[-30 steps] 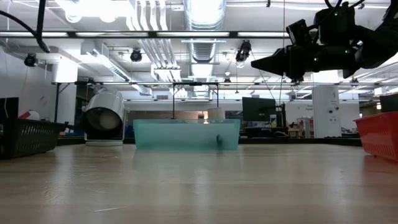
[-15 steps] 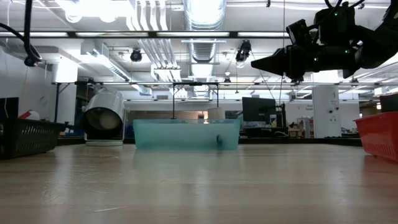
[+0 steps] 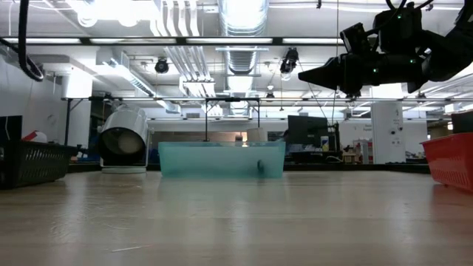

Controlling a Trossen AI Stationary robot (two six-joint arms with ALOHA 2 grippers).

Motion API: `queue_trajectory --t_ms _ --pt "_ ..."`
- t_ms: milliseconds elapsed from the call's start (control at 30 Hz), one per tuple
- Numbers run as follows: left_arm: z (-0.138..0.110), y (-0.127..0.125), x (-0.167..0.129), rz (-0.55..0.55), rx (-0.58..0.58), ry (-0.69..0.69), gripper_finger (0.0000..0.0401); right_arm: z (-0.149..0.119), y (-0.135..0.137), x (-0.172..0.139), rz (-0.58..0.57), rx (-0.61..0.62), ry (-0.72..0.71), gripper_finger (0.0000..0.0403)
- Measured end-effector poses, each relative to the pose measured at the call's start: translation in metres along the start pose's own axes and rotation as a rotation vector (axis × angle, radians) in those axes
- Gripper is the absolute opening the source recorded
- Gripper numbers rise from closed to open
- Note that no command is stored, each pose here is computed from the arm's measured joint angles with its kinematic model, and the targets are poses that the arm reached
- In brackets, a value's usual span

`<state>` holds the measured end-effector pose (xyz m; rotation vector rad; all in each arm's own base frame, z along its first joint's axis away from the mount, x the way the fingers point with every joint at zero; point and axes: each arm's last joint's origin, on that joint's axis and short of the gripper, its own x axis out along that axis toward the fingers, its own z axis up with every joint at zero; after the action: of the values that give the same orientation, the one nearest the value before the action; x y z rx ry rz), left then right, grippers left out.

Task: Pick and place items into bin
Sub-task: Put the black charger adapter into the red bin

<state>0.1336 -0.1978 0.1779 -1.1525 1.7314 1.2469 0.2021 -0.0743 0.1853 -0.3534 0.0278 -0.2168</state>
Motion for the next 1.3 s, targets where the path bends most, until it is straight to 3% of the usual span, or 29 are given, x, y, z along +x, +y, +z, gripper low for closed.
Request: queue_trajectory --t_ms 1300 --pt "-0.001 -0.004 0.012 -0.038 0.112 0.095 0.0185 0.000 0.000 0.000 0.000 0.000 0.000 0.0066"
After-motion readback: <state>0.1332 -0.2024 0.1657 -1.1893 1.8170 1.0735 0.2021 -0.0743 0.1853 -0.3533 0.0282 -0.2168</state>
